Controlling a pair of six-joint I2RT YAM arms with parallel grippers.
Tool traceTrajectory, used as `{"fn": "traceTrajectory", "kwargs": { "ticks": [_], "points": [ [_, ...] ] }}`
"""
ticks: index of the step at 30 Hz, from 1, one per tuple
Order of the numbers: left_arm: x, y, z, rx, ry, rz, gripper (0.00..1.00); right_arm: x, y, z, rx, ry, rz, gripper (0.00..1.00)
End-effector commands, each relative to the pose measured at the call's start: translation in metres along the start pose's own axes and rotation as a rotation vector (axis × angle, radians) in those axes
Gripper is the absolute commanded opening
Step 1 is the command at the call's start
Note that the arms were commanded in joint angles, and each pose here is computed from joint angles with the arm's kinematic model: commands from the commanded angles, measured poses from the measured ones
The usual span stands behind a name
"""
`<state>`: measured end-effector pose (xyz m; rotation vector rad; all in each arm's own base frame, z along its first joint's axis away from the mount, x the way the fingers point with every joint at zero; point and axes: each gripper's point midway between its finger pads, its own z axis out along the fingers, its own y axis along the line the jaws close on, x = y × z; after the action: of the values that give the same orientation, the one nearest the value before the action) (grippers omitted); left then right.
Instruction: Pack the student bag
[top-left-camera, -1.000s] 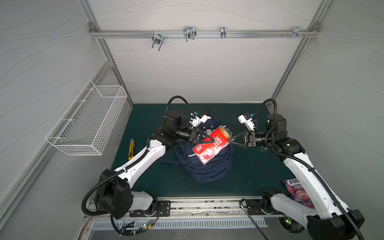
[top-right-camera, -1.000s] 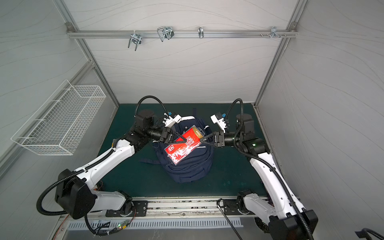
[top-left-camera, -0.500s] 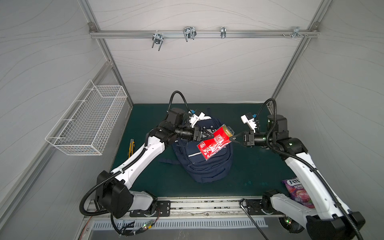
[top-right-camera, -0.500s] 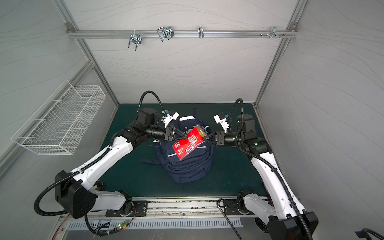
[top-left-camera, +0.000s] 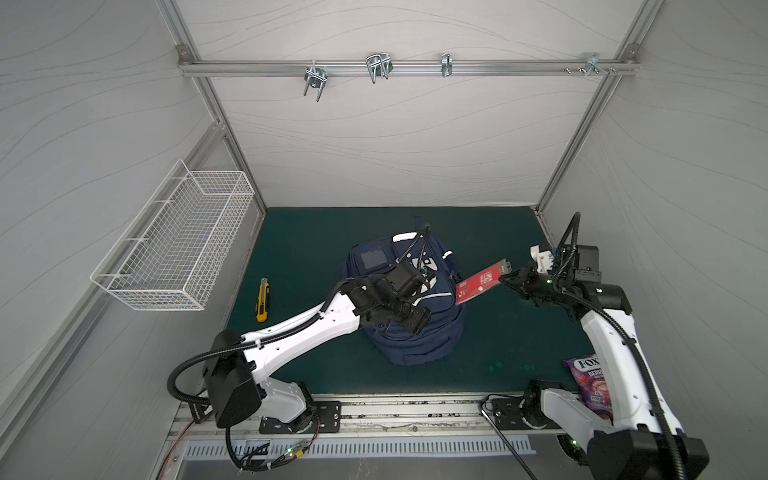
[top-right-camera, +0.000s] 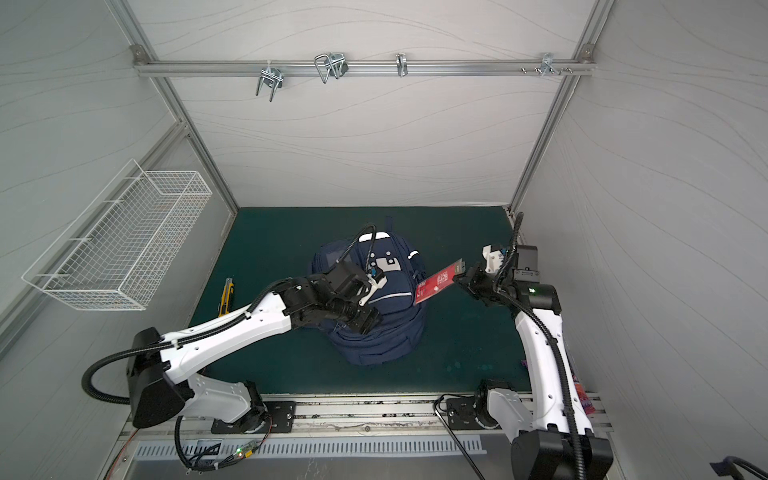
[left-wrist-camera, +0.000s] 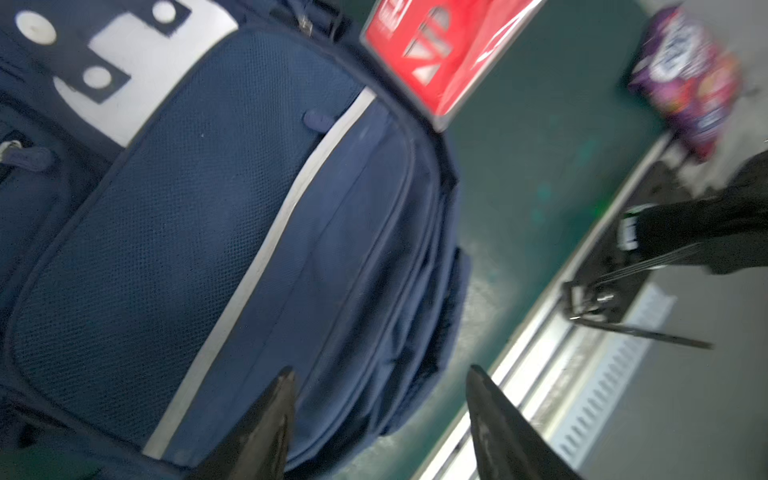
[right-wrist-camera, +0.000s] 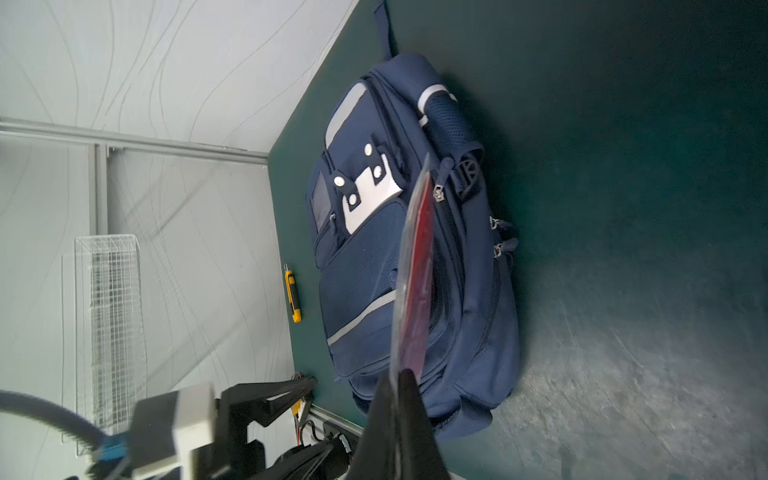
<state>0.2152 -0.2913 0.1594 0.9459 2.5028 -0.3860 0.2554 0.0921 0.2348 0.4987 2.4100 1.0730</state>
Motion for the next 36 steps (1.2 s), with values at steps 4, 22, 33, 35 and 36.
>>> {"fn": "traceTrajectory", "kwargs": {
  "ticks": [4, 22, 33, 35, 36],
  "points": [
    [-0.015, 0.031, 0.011, -0.212, -0.011, 0.076, 0.65, 0.019, -0.01, -0.004, -0.008, 0.025, 0.108, 0.0],
    [-0.029, 0.042, 0.025, -0.287, -0.014, 0.01, 0.12, 0.021, -0.007, -0.01, -0.007, 0.013, 0.077, 0.0],
    [-0.07, 0.068, 0.004, -0.122, -0.158, -0.187, 0.0, 0.003, 0.004, -0.008, -0.04, -0.011, 0.063, 0.0],
    [-0.081, 0.073, -0.005, -0.101, -0.218, -0.185, 0.0, 0.002, 0.006, -0.007, -0.057, -0.009, 0.065, 0.0],
    [-0.086, 0.074, -0.01, -0.095, -0.247, -0.177, 0.0, 0.002, 0.007, -0.006, -0.067, -0.01, 0.065, 0.0]
  ]
}}
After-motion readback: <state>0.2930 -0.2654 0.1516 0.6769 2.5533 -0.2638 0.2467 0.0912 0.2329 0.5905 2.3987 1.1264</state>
